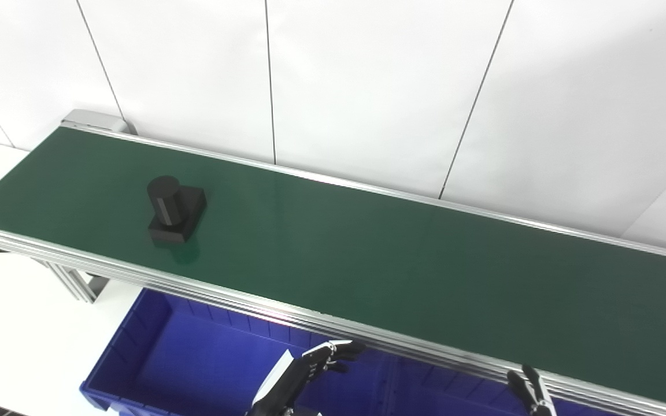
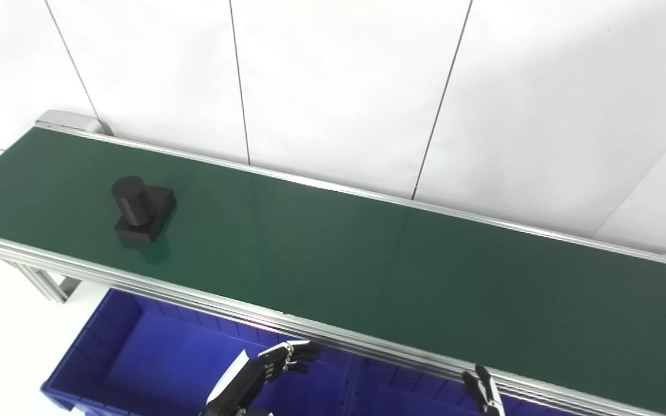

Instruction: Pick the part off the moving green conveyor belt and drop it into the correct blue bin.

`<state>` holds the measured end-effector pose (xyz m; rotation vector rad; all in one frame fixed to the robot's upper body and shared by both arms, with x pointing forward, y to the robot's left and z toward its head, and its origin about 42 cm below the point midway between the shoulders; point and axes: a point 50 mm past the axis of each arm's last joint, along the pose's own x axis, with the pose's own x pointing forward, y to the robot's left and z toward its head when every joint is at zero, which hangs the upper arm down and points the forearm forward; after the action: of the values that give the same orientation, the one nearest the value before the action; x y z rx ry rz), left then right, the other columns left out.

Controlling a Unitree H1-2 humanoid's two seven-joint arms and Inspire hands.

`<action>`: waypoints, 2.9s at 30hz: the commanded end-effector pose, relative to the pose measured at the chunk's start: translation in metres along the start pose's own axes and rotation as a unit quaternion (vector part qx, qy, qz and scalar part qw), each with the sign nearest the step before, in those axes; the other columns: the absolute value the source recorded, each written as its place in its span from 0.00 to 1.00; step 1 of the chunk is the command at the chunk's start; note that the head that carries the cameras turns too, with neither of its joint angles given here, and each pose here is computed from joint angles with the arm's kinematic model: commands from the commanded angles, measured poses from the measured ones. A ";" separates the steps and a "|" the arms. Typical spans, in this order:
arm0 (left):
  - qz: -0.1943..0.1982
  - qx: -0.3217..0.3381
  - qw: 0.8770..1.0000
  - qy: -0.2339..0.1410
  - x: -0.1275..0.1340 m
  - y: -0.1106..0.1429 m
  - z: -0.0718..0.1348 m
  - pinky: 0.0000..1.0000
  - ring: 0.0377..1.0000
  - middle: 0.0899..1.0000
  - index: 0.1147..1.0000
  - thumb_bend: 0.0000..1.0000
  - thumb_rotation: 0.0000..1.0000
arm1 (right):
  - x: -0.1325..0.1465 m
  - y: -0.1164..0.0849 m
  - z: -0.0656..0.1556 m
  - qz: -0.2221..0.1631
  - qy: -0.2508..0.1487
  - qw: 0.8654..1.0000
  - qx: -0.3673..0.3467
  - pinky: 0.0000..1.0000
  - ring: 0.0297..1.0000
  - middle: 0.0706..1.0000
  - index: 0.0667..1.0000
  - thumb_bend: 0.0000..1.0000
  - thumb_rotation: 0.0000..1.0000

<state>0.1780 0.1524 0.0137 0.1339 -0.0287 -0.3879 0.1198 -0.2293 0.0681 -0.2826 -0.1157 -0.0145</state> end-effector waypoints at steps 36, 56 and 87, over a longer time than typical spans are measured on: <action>0.024 0.045 0.998 -0.044 0.021 -0.012 0.010 0.75 0.80 0.81 0.75 1.00 0.29 | 0.107 -0.042 0.057 0.006 -0.159 0.985 -0.060 0.77 0.78 0.83 0.88 0.93 0.41; 0.061 0.058 0.995 -0.057 -0.007 -0.011 0.019 0.77 0.82 0.82 0.76 1.00 0.27 | 0.142 -0.057 0.083 0.026 -0.183 0.979 -0.082 0.76 0.78 0.80 0.86 0.92 0.38; 0.063 -0.085 0.994 -0.019 0.002 -0.020 0.011 0.74 0.81 0.80 0.76 1.00 0.31 | 0.218 -0.021 0.124 0.147 -0.213 0.959 -0.115 0.72 0.77 0.80 0.89 0.89 0.42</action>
<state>0.1689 0.1347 0.0132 -0.0224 0.0078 -0.2552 0.3145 -0.2206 0.2024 -0.5278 -0.4618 0.3257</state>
